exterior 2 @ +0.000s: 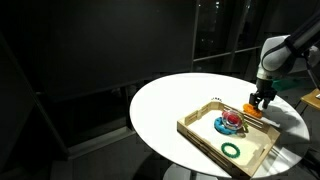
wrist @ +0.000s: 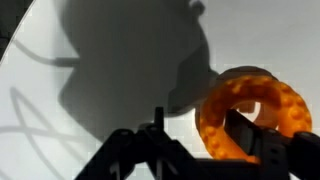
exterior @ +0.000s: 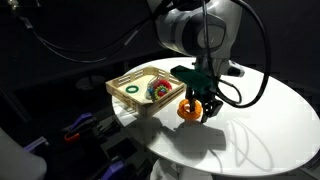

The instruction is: Put the orange ring on the tray

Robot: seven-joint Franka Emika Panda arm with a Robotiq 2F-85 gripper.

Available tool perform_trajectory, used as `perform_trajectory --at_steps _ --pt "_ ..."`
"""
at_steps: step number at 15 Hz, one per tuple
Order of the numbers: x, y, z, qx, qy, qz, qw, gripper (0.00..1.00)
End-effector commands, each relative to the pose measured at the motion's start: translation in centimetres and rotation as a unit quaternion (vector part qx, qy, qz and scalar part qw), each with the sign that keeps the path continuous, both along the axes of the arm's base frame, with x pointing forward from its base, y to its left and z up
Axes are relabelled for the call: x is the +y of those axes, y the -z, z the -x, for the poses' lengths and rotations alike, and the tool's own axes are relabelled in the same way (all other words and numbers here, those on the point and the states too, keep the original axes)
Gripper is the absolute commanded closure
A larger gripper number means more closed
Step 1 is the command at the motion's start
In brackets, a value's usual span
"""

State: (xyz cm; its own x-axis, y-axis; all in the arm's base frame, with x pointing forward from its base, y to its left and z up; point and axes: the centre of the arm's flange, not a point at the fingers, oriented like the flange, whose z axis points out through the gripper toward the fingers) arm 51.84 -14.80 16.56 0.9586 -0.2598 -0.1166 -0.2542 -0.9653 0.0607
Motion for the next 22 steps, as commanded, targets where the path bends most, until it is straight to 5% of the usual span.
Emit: perform_trajectory --at_steps 1,9,22 --pt "0.1 0.0 -0.1 -0.008 0.008 0.005 0.9999 0.68" --pt "0.2 -0.4 -0.2 -0.009 0.009 0.005 0.9999 0.99" --pt "1.6 -7.9 -1.6 -0.046 0.013 -0.004 0.9989 0.95"
